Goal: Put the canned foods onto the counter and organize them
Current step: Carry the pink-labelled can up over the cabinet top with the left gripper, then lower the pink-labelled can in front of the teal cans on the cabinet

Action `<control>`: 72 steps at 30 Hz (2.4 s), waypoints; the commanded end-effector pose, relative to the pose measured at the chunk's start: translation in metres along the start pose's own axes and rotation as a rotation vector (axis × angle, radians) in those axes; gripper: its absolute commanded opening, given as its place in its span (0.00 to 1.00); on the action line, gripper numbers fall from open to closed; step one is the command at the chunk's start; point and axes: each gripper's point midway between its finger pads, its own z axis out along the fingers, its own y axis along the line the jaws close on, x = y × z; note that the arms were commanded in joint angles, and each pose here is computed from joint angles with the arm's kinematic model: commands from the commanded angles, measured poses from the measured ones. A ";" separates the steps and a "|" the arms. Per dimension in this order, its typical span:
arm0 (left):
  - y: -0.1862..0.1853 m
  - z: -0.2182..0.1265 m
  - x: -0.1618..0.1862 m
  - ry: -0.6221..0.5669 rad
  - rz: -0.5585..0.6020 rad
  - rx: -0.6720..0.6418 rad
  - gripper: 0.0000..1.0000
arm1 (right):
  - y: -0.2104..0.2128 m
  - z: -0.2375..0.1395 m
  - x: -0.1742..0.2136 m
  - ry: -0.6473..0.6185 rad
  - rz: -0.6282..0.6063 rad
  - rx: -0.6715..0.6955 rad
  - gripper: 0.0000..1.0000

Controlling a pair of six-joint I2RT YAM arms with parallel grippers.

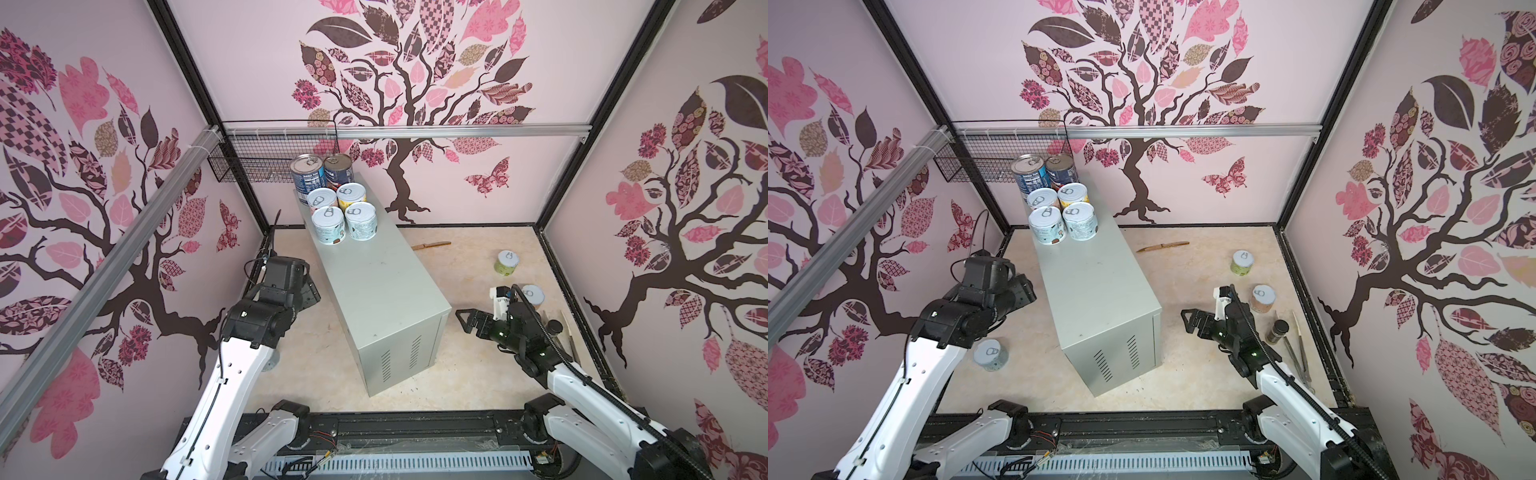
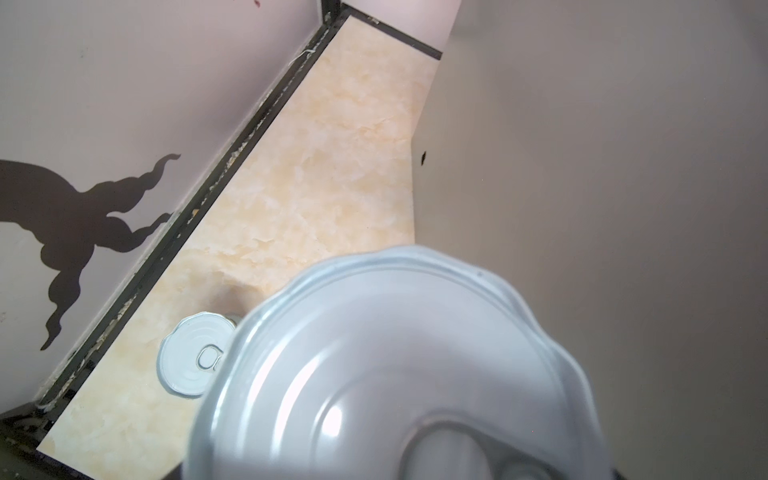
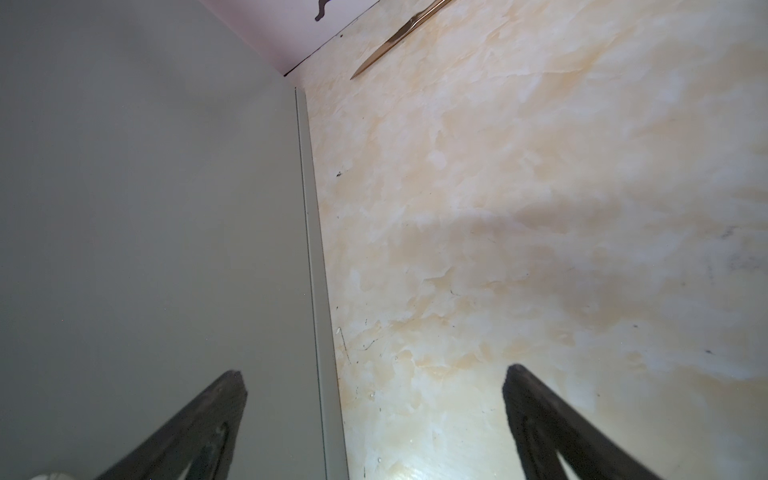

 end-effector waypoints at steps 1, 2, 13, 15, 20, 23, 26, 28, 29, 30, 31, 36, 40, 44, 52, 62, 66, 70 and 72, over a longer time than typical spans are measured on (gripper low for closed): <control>-0.009 -0.034 -0.015 -0.031 0.060 0.095 0.52 | 0.023 -0.004 -0.005 -0.016 -0.089 -0.077 1.00; -0.010 -0.039 -0.016 -0.032 0.069 0.106 0.52 | 0.023 -0.003 -0.003 -0.012 -0.096 -0.078 1.00; -0.036 -0.105 -0.046 -0.070 0.149 0.315 0.50 | 0.016 -0.002 0.002 -0.013 -0.115 -0.050 1.00; -0.048 -0.115 -0.050 -0.070 0.157 0.380 0.49 | 0.015 -0.004 0.000 -0.028 -0.121 -0.042 1.00; -0.066 -0.126 -0.058 -0.071 0.205 0.451 0.47 | 0.011 -0.005 0.000 -0.036 -0.122 -0.029 1.00; -0.074 -0.127 -0.059 -0.074 0.256 0.431 0.46 | 0.010 -0.004 0.001 -0.032 -0.119 -0.027 1.00; -0.079 -0.123 -0.058 -0.078 0.293 0.397 0.46 | 0.009 -0.002 0.003 -0.028 -0.117 -0.026 1.00; -0.085 -0.118 -0.056 -0.064 0.311 0.394 0.46 | 0.009 -0.002 0.003 -0.029 -0.116 -0.027 1.00; -0.088 -0.116 -0.054 -0.052 0.321 0.393 0.46 | 0.008 -0.002 0.004 -0.030 -0.115 -0.028 1.00; -0.092 -0.113 -0.053 -0.044 0.333 0.392 0.46 | 0.008 -0.002 0.004 -0.029 -0.113 -0.030 1.00; -0.094 -0.110 -0.052 -0.038 0.345 0.380 0.46 | 0.008 -0.002 0.004 -0.030 -0.113 -0.030 1.00; -0.098 -0.095 -0.052 -0.030 0.388 0.311 0.46 | 0.006 -0.001 0.007 -0.025 -0.106 -0.029 1.00; -0.102 -0.091 -0.060 -0.043 0.398 0.287 0.45 | 0.006 -0.001 0.008 -0.026 -0.103 -0.033 1.00; -0.110 -0.081 -0.062 -0.033 0.417 0.269 0.46 | 0.007 -0.001 0.007 -0.024 -0.100 -0.036 1.00; -0.128 -0.063 -0.063 -0.006 0.444 0.263 0.49 | 0.007 -0.001 0.007 -0.028 -0.098 -0.037 1.00; -0.131 -0.054 -0.070 -0.018 0.459 0.219 0.57 | 0.007 0.000 0.007 -0.027 -0.096 -0.040 1.00; -0.130 -0.053 -0.069 -0.016 0.461 0.215 0.66 | 0.007 0.000 0.007 -0.028 -0.095 -0.039 1.00; -0.131 -0.055 -0.069 -0.023 0.458 0.224 0.75 | 0.007 -0.001 0.005 -0.033 -0.097 -0.029 1.00; -0.131 -0.055 -0.070 -0.025 0.456 0.225 0.84 | 0.005 -0.002 0.003 -0.036 -0.100 -0.015 1.00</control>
